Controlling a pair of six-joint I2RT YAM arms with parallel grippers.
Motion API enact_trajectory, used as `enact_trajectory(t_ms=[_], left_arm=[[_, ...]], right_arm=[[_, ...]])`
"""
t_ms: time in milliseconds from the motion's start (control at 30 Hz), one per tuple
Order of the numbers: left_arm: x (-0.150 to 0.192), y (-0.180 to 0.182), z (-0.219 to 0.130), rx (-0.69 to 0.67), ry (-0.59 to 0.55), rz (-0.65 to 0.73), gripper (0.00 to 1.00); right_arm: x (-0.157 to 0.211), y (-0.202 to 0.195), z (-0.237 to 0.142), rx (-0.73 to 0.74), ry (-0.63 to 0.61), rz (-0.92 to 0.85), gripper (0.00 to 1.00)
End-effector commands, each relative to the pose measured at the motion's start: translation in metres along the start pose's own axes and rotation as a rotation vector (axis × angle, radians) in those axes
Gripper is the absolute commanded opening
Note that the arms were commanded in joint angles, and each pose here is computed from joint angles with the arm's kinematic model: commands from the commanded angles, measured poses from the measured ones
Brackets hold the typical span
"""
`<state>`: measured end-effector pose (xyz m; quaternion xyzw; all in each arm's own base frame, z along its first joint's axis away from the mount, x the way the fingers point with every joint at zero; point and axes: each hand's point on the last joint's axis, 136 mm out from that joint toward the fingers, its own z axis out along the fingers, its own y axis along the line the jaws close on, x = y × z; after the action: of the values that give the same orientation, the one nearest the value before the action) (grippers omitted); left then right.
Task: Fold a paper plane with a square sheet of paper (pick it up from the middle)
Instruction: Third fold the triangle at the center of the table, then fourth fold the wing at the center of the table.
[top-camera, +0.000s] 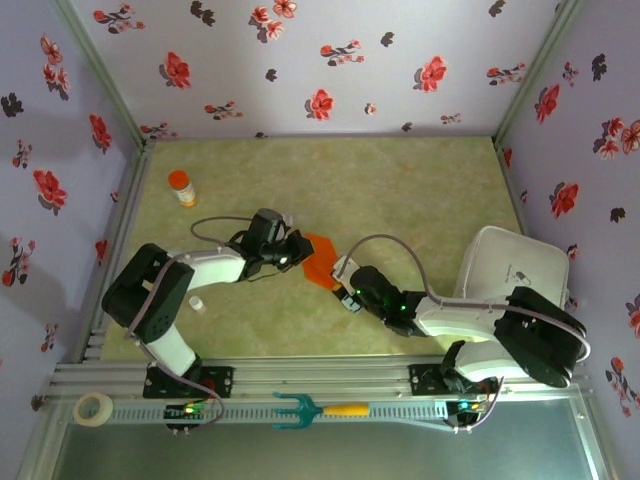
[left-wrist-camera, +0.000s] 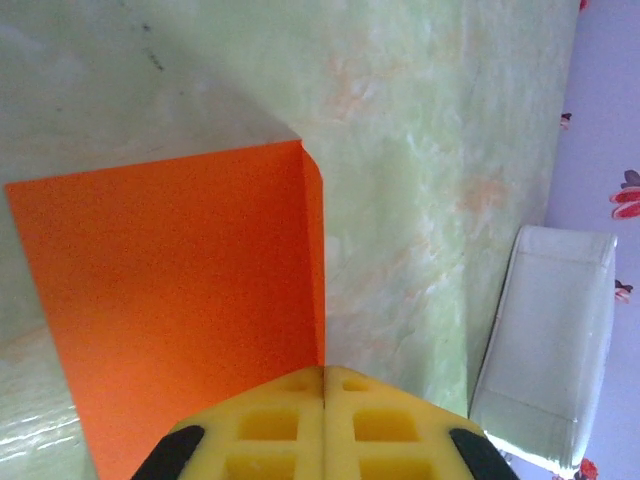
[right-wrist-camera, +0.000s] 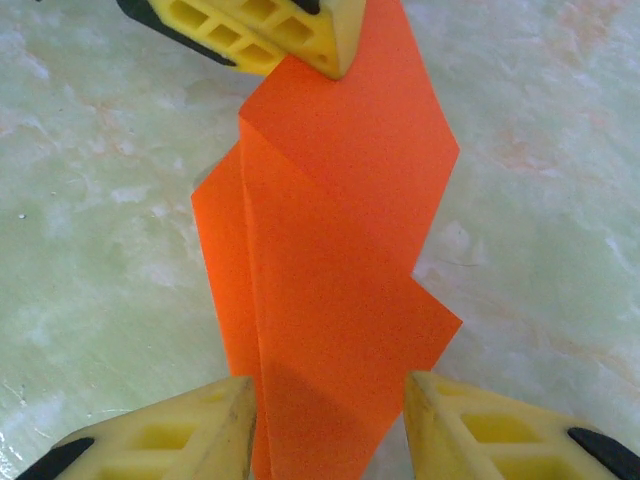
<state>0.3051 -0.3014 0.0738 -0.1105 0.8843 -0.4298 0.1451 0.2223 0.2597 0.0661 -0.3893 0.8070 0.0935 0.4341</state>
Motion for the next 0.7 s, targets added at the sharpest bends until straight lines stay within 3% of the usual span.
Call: enact_trajectory(t_ms=[0, 433, 667], left_arm=[[0.000, 0.000, 0.002, -0.006, 0.028, 0.022, 0.00], [0.002, -0.002, 0.003, -0.004, 0.049, 0.020, 0.00], [0.002, -0.003, 0.004, -0.001, 0.050, 0.018, 0.09]], right_arm=[[0.006, -0.001, -0.001, 0.016, 0.005, -0.031, 0.44], [0.004, 0.010, -0.003, -0.049, -0.032, -0.076, 0.45], [0.006, 0.008, -0.001, -0.035, -0.034, -0.090, 0.44]])
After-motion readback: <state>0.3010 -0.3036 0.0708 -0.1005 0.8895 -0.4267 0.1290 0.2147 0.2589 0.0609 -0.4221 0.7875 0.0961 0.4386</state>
